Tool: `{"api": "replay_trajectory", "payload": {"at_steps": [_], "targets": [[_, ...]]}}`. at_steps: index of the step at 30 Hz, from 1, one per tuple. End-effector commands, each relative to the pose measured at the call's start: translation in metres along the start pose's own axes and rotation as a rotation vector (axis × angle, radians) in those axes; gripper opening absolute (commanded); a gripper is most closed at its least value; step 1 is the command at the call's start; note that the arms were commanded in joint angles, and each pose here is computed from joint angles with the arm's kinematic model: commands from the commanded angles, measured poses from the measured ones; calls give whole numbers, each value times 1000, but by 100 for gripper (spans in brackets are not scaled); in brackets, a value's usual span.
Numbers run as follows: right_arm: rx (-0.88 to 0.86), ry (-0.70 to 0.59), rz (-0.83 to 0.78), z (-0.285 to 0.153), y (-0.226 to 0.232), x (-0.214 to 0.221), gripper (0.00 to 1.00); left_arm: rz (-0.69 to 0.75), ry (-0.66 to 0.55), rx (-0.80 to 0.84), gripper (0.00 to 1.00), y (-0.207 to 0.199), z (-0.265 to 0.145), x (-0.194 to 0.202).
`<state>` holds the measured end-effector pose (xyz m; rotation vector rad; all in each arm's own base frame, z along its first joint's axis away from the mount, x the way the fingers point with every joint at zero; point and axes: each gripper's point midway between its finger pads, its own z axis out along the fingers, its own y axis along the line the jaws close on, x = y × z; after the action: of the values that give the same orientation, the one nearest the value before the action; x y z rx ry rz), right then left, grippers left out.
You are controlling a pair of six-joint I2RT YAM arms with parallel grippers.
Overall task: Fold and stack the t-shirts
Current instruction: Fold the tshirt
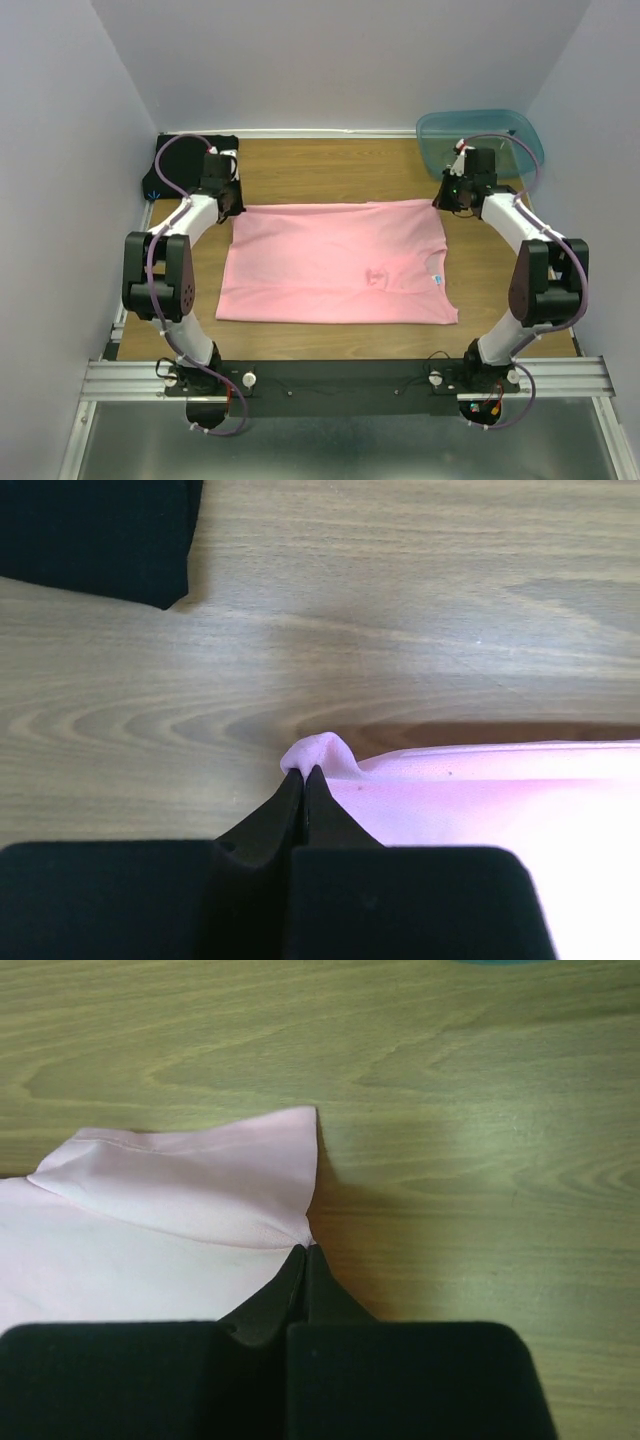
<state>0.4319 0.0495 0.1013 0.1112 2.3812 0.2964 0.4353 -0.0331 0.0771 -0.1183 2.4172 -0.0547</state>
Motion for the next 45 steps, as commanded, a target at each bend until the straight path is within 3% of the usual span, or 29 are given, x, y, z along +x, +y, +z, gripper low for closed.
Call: {"api": "replay_trajectory", "payload": {"at_steps": [1, 12, 22, 45], "targets": [[38, -32, 35, -18, -4, 0, 0, -35, -55, -5, 0, 2, -17, -10], [34, -15, 77, -41, -3, 30, 1, -85, -69, -65, 0, 14, -46, 4], [90, -12, 129, -59, -12, 52, 1, -114, 15, -97, 0, 22, -42, 46], [181, 55, 250, -73, -27, 104, 0, -122, 23, -102, 0, 24, -44, 61]]}}
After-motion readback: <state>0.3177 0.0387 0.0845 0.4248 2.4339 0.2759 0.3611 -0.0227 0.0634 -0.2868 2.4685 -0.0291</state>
